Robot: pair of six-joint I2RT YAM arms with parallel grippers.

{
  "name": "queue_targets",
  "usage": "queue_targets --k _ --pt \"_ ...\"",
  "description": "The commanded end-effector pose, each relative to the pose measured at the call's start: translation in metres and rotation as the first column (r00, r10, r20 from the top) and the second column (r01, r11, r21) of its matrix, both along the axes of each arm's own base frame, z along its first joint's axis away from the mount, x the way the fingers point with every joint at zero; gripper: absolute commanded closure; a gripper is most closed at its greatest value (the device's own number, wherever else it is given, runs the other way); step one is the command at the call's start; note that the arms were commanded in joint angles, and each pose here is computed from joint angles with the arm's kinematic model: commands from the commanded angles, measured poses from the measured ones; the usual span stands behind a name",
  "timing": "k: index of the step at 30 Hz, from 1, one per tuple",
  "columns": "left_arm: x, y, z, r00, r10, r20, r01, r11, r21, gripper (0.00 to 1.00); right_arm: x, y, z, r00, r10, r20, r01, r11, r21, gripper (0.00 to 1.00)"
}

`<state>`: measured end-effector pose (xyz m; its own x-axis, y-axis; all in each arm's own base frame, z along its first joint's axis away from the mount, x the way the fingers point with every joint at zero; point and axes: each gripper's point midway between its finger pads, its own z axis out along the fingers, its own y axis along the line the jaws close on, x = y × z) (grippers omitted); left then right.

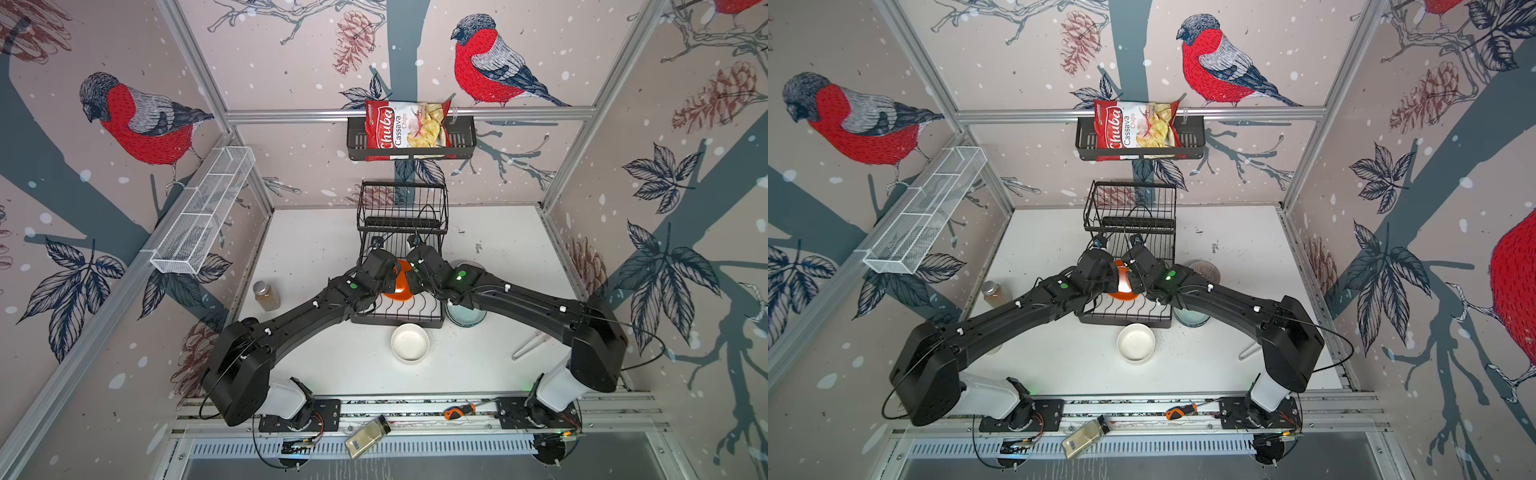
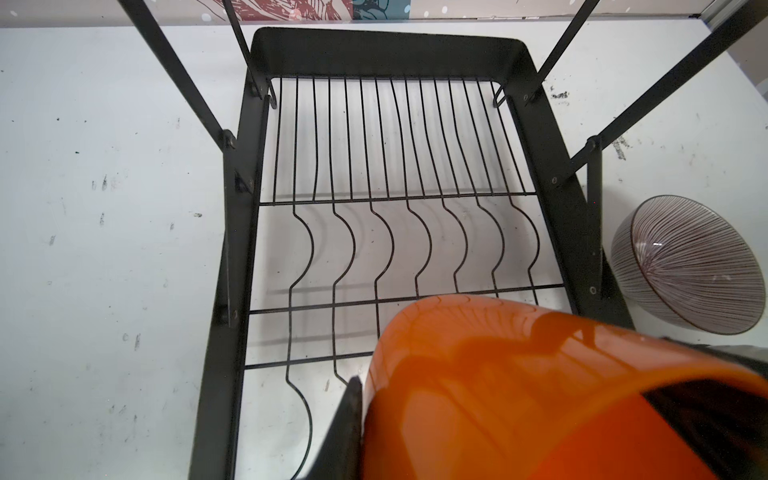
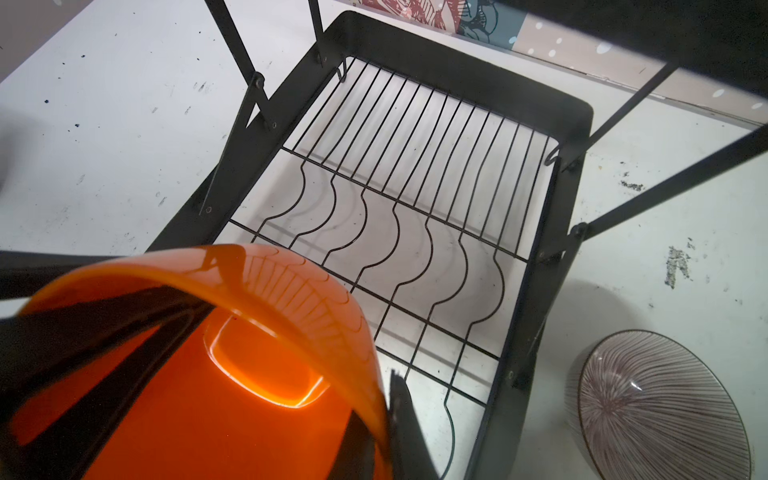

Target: Load the bowls into the dish rack

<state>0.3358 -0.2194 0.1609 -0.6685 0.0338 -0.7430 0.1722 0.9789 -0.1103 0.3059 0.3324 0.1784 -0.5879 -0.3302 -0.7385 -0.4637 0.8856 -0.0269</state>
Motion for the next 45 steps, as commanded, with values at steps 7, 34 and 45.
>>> queue_targets --k 7,34,45 --pt "0.001 0.003 -0.004 0.999 0.032 -0.012 -0.032 0.999 0.003 0.95 0.005 0.009 0.012 0.999 -0.022 0.031 0.020 0.997 0.069 0.96" --pt "0.011 -0.001 0.013 1.000 -0.010 -0.023 0.005 0.981 -0.195 1.00 -0.022 0.000 0.050 0.978 0.210 0.002 -0.198 0.916 0.348 0.23" --pt "0.002 -0.010 0.032 0.983 -0.170 0.067 0.183 0.919 -0.349 1.00 -0.039 -0.017 0.073 0.921 0.382 0.074 -0.363 0.775 0.517 0.01"
